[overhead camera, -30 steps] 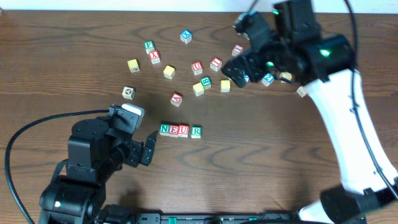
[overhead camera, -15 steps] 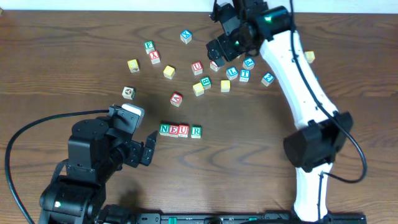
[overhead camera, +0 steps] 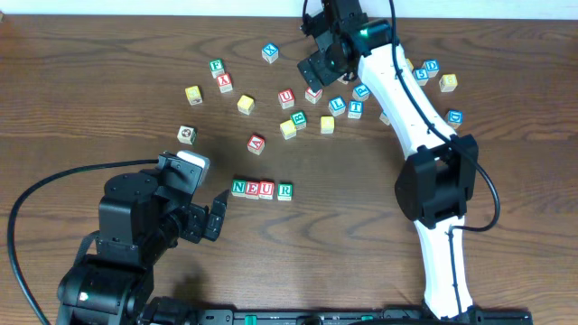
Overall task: Spell out NEURIPS
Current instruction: 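Lower the right gripper around the red I block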
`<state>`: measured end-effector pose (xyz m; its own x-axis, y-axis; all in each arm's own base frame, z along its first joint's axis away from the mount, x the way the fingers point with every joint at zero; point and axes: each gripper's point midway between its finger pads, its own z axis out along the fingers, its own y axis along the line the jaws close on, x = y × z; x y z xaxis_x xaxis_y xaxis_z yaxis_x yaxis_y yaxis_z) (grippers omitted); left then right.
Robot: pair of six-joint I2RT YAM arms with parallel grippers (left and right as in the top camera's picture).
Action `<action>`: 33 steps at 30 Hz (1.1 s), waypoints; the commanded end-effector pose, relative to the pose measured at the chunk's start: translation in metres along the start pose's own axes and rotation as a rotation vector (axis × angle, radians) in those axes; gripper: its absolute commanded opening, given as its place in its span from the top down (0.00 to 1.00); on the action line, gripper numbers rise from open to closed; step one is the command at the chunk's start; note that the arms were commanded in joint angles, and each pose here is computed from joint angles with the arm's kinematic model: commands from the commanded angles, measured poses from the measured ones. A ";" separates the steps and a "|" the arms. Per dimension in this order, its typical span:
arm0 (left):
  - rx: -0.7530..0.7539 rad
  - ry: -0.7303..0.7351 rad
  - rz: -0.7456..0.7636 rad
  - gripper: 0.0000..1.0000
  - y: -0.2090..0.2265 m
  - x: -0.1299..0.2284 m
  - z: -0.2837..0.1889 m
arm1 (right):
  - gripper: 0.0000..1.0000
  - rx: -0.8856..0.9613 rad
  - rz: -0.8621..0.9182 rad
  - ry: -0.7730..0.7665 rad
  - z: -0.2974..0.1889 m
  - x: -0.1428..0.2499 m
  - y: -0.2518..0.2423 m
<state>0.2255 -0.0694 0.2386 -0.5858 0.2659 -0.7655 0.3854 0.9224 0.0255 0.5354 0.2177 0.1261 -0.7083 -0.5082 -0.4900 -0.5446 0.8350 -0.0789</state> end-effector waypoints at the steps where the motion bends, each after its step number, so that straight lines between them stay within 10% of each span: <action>1: -0.001 -0.019 0.005 0.02 0.001 -0.006 -0.004 | 0.02 -0.043 -0.047 -0.037 0.008 -0.009 0.006; 33: -0.001 -0.019 0.005 0.02 0.001 -0.006 -0.004 | 0.22 -0.098 -0.043 0.059 0.089 0.027 0.019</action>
<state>0.2254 -0.0694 0.2386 -0.5863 0.2657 -0.7653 0.3852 0.9225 0.0251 0.5469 0.2359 0.0492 -0.7044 -0.5453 -0.4544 -0.6038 0.7969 -0.0201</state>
